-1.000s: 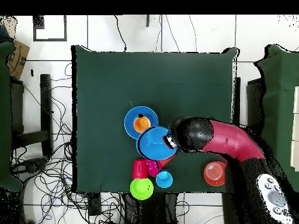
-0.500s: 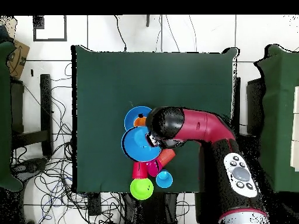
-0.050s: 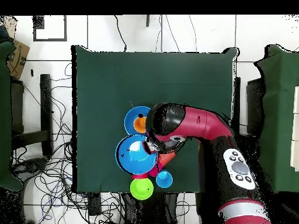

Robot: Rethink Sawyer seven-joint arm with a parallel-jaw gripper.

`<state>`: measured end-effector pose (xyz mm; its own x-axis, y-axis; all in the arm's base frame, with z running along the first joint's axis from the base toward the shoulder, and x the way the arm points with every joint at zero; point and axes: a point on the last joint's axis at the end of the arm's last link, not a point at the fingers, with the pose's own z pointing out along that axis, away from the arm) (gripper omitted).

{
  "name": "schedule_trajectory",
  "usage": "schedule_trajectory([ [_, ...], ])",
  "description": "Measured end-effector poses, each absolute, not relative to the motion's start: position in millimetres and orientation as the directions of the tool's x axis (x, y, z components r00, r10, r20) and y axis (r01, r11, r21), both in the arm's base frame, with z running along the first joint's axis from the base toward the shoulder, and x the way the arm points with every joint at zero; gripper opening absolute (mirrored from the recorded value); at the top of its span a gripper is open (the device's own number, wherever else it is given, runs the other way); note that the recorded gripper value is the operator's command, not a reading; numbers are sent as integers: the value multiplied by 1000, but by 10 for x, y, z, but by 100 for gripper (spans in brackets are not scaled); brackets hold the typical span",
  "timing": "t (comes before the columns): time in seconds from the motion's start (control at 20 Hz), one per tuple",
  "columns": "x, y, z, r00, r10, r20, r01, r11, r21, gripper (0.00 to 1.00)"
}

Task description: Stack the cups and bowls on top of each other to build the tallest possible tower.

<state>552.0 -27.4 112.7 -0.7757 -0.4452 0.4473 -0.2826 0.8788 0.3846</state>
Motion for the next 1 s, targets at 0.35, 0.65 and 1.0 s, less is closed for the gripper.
schedule_trajectory([
  [0.35, 5447, -233, 889, -768, -447, 459, -261, 872, 414, 0],
  [0.65, 5390, -209, 698, -766, -449, 461, -253, 868, 427, 0],
  [1.0, 5365, -309, 652, -773, -434, 463, -232, 872, 431, 0],
])
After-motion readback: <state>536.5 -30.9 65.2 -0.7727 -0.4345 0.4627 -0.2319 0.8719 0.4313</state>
